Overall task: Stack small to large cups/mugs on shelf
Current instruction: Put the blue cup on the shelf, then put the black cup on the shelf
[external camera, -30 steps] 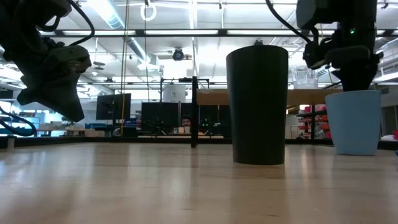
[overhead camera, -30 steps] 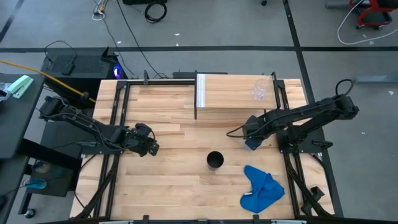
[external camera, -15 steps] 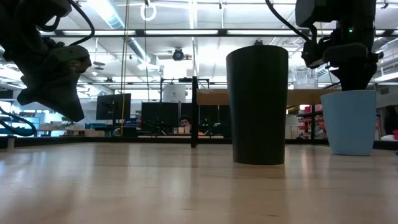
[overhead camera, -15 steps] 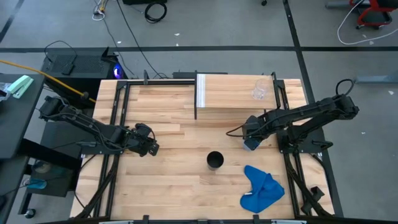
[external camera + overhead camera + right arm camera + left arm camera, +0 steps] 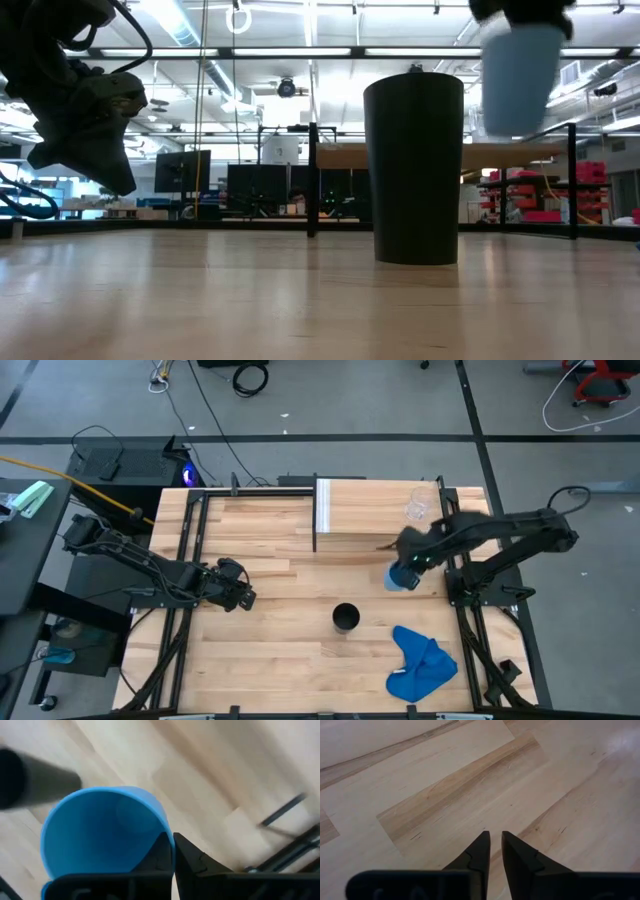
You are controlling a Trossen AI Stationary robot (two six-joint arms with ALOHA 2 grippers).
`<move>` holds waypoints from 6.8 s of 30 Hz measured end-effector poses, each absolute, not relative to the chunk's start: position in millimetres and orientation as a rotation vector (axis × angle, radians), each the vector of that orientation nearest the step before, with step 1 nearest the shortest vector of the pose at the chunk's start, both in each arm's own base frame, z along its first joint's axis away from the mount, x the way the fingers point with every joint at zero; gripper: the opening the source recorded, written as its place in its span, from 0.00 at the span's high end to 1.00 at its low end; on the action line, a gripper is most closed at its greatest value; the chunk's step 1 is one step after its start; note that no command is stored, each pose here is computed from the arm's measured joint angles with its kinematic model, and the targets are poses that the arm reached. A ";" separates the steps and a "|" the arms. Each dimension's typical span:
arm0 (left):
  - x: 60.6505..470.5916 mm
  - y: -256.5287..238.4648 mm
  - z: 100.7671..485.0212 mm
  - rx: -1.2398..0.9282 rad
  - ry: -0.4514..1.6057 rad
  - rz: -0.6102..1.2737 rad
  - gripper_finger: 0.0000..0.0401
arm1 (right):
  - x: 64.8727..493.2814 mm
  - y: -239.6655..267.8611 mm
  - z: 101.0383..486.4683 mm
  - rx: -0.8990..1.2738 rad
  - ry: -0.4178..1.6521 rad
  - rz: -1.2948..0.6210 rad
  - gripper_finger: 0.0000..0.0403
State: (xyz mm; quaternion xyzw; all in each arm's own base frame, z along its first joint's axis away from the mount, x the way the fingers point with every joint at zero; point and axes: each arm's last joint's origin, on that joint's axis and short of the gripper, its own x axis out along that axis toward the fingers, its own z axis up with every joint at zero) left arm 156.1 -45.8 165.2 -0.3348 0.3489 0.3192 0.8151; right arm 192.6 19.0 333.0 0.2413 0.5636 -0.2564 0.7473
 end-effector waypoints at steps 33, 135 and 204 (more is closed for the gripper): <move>157.8 -46.5 166.3 -0.728 0.728 0.669 0.85 | 229.1 -173.9 435.2 0.539 1.034 -0.807 0.99; 158.4 -46.7 166.7 -0.733 0.722 0.666 0.86 | 244.1 -193.9 371.9 0.664 1.243 -0.824 0.99; 158.4 -46.7 166.7 -0.733 0.722 0.665 0.85 | 213.4 19.8 469.4 0.417 0.922 -0.017 0.82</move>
